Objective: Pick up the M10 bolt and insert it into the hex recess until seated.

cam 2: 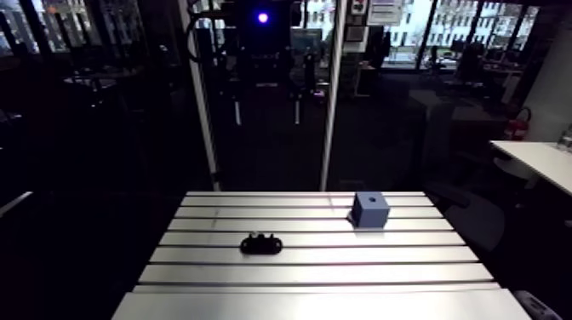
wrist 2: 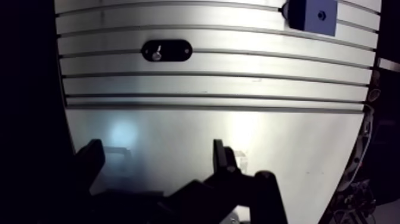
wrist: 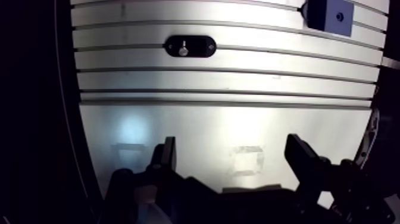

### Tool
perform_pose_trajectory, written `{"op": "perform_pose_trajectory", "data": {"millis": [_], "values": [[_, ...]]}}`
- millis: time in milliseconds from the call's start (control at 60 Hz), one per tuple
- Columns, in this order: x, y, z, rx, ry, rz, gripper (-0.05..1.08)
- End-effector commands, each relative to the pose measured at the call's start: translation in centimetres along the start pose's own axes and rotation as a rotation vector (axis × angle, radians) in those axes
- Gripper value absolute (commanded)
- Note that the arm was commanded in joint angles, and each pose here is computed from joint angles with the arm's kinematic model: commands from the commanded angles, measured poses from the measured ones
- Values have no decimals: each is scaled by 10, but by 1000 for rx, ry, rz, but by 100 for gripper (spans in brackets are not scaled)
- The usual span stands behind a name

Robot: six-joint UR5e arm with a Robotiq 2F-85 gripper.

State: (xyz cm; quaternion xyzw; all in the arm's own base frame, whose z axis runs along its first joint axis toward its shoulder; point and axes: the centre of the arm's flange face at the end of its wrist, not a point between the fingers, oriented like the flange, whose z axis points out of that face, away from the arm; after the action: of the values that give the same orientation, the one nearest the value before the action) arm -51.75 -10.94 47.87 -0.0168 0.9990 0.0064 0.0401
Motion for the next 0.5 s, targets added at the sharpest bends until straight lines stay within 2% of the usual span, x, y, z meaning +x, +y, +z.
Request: {"op": "perform_pose_trajectory", "data": {"millis": [17,117,150,183,300,317,333,350,367,383,400,417,433,450,500], "values": [[4,-3,28,16,79,52,1],[5,-3,33,16,92,69,1],[6,-3,36,18,102,83,1],[8,-3,39,23,130,107,1],[9,-5,49,28,163,116,1],[10,-5,52,34,171,116,1],[10,-5,52,34,171,116,1],[10,-7,55,44,180,116,1],[10,-7,55,44,180,116,1],[10,-8,58,54,187,118,1],[10,-8,58,54,187,118,1],[11,-9,62,65,192,120,1],[11,-9,62,65,192,120,1],[11,-11,64,73,199,122,1],[10,-13,69,77,203,126,1]]}}
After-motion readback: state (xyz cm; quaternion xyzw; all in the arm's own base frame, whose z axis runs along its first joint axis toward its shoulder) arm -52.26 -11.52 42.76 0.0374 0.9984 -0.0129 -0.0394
